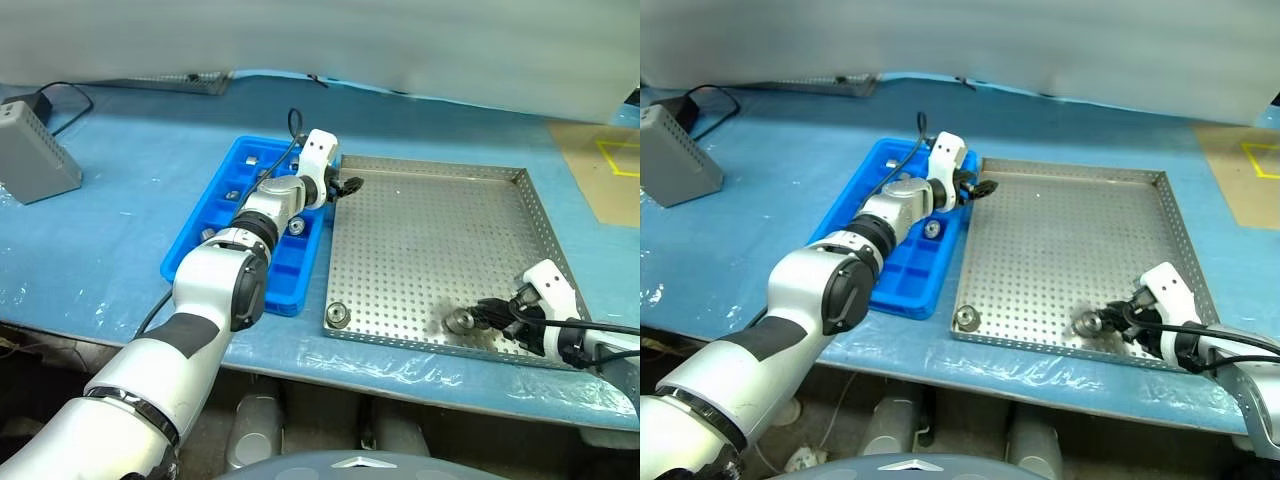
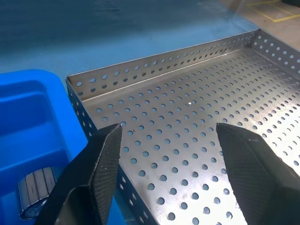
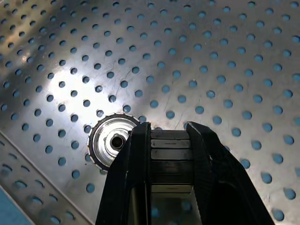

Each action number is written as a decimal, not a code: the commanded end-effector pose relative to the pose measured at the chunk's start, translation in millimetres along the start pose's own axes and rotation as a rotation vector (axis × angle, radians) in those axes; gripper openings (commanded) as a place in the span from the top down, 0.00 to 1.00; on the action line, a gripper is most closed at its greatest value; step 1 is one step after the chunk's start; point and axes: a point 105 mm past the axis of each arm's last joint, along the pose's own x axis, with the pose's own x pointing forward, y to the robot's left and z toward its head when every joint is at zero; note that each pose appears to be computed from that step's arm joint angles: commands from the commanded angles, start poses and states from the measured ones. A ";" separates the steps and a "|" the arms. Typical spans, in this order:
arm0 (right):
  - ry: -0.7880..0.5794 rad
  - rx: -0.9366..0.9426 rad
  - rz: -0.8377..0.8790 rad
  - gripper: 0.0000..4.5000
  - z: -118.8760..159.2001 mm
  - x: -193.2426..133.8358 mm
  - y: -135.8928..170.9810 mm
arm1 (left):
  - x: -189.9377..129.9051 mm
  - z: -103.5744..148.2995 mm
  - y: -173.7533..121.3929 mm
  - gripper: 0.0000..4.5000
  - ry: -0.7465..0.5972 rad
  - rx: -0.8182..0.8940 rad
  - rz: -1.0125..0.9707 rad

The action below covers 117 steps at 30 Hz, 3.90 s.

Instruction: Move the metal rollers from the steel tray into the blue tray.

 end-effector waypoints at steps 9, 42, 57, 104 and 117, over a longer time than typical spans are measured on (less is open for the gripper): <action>-0.059 -0.059 -0.012 0.84 12.9 12.6 3.3 | -1.0 18.8 5.3 0.25 -0.063 0.013 0.042; -0.616 -0.261 0.018 0.84 196.1 26.1 52.1 | -118.4 29.6 -65.2 0.25 -0.248 -0.057 -0.602; -0.657 -0.302 0.044 0.84 209.5 29.6 70.6 | -98.7 57.1 -78.5 0.25 -0.381 -0.177 -0.601; -0.776 -0.264 0.017 0.84 233.7 2.9 60.0 | -100.9 58.9 -56.3 0.25 -0.343 -0.317 -0.564; -0.765 -0.276 0.049 0.84 232.9 6.0 71.7 | -90.4 62.0 -70.9 0.25 -0.367 -0.384 -0.634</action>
